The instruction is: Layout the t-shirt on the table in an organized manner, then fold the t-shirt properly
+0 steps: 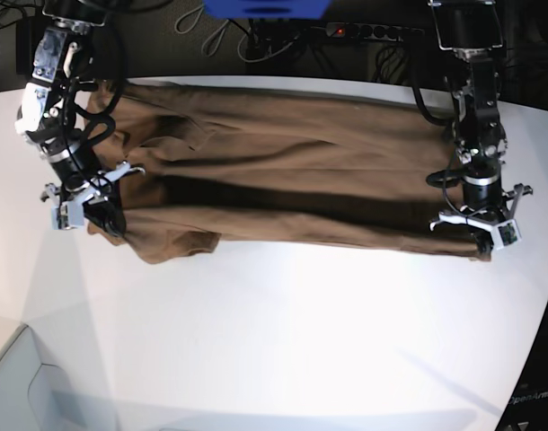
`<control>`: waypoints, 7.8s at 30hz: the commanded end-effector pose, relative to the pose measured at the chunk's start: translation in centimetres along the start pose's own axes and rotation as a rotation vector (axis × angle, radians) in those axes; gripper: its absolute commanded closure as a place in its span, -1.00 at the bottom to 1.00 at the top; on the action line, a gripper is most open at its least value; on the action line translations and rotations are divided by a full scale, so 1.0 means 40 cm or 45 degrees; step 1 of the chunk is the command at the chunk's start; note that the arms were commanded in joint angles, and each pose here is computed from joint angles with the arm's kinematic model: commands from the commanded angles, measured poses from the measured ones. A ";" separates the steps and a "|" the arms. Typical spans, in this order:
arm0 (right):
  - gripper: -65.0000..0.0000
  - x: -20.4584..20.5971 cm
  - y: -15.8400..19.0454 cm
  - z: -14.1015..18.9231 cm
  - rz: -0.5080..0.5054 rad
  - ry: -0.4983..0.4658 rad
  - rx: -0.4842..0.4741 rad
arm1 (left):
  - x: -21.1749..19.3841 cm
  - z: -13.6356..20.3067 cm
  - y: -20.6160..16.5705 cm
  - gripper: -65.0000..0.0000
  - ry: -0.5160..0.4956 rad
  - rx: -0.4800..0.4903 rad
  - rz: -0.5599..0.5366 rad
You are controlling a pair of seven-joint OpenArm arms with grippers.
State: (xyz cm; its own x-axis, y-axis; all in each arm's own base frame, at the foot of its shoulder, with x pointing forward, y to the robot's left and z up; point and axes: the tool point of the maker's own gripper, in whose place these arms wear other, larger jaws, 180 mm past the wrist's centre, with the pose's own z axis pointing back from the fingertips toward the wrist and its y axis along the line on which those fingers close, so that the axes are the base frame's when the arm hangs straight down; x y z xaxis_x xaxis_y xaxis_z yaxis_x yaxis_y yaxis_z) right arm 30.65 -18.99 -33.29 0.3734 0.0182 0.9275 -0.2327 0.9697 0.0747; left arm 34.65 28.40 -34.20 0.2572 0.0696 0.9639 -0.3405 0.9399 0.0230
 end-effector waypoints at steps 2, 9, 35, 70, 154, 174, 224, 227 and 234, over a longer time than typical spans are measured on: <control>1.00 0.044 0.010 0.026 0.029 -0.074 0.014 | 0.031 0.019 0.000 1.00 -0.050 -0.013 0.038; 1.00 0.005 0.044 0.106 -0.018 -0.051 -0.029 | -0.008 0.108 0.010 1.00 -0.003 -0.048 0.084; 1.00 -0.222 0.013 0.179 -0.222 0.189 -0.099 | -0.219 0.184 0.118 0.98 0.263 0.113 0.091; 0.17 -0.199 0.139 0.158 -0.242 0.163 0.033 | -0.215 0.179 0.142 -0.54 0.252 0.168 0.132; 0.17 -0.302 0.158 0.067 -0.315 0.288 0.144 | 0.112 0.295 -0.290 1.00 -0.219 -0.383 -0.163; 0.17 -0.303 0.158 0.069 -0.313 0.291 0.144 | -0.194 0.436 -0.667 0.98 0.049 -0.951 -0.401; -0.19 -0.159 -0.036 0.185 -0.226 0.087 -0.200 | -0.115 0.419 -0.510 0.12 -0.121 -0.862 -0.500; -0.24 -0.172 -0.071 0.206 -0.276 0.092 -0.290 | -0.136 0.332 -0.447 0.12 -0.083 -0.731 -0.532; -0.41 -0.254 -0.080 0.224 -0.323 0.342 -0.312 | -0.191 0.259 -0.403 0.12 -0.003 -0.636 -0.562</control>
State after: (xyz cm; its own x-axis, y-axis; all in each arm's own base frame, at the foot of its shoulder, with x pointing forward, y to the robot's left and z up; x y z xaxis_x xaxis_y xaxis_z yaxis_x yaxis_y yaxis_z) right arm 18.90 -24.35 -40.69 0.6549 -0.1996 0.7289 0.1146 0.9796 0.1653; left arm 28.53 9.43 -40.06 0.3091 -0.3602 0.8802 0.2612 0.9221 0.2856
